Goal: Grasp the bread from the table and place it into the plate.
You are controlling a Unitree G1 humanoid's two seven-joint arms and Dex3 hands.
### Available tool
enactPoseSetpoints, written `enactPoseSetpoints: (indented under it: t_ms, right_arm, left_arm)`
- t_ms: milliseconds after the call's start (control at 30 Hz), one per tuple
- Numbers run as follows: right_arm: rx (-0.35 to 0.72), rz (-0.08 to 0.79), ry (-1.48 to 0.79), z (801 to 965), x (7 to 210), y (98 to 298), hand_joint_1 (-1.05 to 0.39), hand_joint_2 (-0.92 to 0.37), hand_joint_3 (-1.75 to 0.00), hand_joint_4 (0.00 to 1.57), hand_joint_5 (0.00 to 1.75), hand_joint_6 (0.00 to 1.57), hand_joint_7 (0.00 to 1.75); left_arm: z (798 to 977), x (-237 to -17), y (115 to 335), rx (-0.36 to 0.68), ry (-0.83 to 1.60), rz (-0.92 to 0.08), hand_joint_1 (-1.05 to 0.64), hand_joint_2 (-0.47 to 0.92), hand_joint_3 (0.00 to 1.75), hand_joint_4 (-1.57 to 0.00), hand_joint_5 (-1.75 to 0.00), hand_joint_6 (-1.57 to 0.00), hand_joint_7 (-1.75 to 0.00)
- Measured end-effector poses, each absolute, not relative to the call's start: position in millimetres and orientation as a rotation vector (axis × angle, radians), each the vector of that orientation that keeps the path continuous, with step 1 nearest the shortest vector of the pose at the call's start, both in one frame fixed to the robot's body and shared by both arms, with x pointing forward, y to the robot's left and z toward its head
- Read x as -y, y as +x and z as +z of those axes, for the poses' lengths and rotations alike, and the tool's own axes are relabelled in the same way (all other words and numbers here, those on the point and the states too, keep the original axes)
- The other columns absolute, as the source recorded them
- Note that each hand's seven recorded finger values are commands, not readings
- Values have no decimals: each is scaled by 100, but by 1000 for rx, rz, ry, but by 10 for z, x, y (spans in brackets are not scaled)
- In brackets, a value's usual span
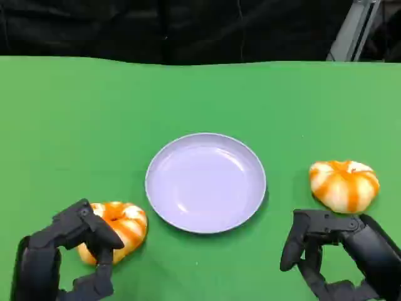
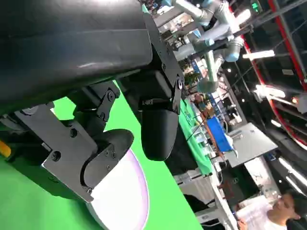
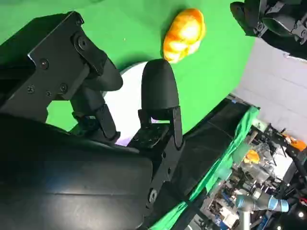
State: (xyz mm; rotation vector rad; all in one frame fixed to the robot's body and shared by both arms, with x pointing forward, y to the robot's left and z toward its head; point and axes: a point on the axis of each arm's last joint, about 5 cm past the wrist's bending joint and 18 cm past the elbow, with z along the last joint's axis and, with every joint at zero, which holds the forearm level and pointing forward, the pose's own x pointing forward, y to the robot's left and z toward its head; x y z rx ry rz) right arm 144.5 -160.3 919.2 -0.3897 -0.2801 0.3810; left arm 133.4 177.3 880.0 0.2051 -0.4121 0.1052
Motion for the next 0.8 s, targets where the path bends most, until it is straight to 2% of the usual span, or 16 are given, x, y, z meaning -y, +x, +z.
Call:
enactPoseSetpoints:
  t_ms: [567,667,700,767,800]
  right_arm:
    - [270,381,-384,9195,1603,1446,10,-34,-137,87,169,78,134]
    - [270,381,-385,9195,1603,1446,11,-33,-138,87,168,79,134]
    - [270,381,-385,9195,1603,1446,11,-33,-138,87,167,79,133]
    - [270,381,-386,9195,1603,1446,11,-33,-139,87,167,79,133]
    - [270,381,-385,9195,1603,1446,11,-33,-139,87,167,79,133]
  left_arm:
    - [8800,-1767,1335,414,212,102,2,39,135,-88,-160,-81,-140]
    - [8790,-1769,1336,419,203,105,0,45,123,-76,-147,-75,-124]
    - [8783,-1768,1334,420,202,105,-1,50,111,-71,-134,-71,-108]
    - [8777,-1760,1333,418,196,109,-2,56,98,-69,-124,-71,-94]
    - [8776,-1753,1334,415,191,112,-3,57,88,-64,-115,-65,-78]
